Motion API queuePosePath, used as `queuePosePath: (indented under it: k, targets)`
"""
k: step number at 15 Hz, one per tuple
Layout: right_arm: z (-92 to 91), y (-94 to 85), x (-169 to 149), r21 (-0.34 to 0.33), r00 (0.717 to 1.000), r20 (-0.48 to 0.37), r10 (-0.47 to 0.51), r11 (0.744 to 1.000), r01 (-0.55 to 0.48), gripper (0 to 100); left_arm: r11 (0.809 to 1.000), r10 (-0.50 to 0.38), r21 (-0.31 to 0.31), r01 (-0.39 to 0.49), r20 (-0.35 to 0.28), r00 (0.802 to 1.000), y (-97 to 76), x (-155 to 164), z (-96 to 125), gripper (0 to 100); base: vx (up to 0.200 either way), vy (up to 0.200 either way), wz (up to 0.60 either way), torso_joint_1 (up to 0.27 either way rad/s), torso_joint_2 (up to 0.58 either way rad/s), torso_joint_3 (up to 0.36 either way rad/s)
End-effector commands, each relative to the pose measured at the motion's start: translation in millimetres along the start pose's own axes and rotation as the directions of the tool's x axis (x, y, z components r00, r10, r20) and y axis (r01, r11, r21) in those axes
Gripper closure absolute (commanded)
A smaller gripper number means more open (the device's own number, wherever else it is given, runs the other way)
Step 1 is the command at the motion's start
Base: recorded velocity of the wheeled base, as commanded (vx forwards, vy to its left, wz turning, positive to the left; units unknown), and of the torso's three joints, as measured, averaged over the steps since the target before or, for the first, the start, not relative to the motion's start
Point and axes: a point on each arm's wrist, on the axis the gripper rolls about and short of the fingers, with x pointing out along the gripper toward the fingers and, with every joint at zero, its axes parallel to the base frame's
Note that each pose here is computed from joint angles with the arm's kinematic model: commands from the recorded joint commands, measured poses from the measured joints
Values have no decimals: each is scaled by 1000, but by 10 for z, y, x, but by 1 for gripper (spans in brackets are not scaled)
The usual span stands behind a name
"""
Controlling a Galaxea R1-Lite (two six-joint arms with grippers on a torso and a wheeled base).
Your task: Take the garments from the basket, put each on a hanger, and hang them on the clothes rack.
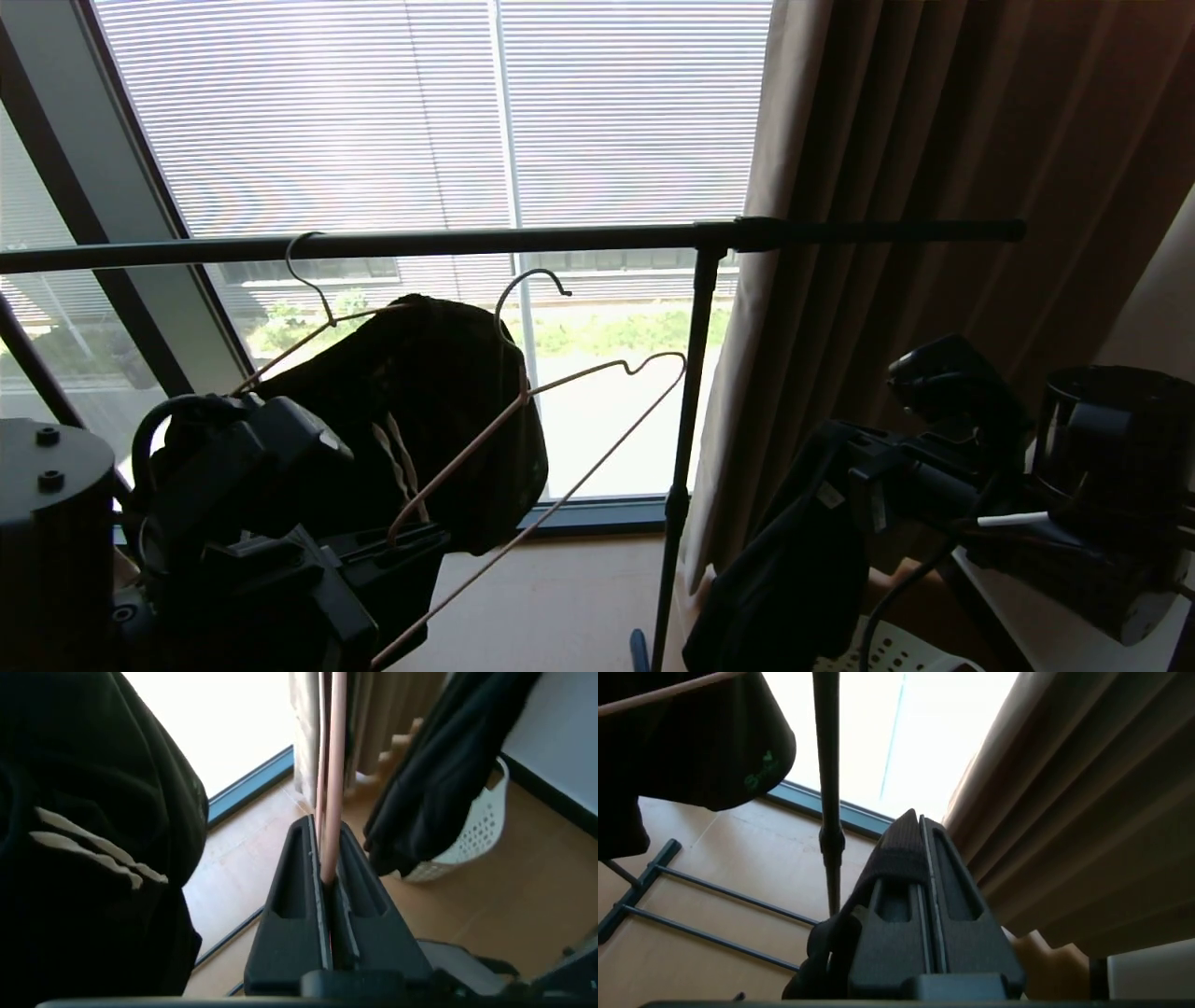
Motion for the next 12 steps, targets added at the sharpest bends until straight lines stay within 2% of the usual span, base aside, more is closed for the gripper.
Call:
queuePosePath:
  k: [1,4,6,9,12]
  targets:
    - [21,7,-26,0,1000,11,5,1000,-5,100,1000,15,-8,-15,24,1000,32,-138,-79,100,-200,0,0,-2,-2,-2]
    - [25,4,-37,1,1000,14,5,1000,-5,100,999,33,-17,-33,11,999,67,-122,-100,100,-200,0,0,4,4,-2]
    - [20,5,-38,0,1000,13,5,1000,-5,100,1000,25,-16,-26,-19,999,58,-110,-182,100,-200,0,0,-10,-5,5]
    - [18,5,-34,0,1000,11,3,1000,-3,100,1000,-18,-11,18,-23,1000,39,-89,-250,100,-200,0,0,2,4,2]
    - [2,7,-18,-3,1000,2,-7,1000,7,100,1000,-28,-9,27,-76,997,29,-23,-336,100,0,0,0,0,0,0]
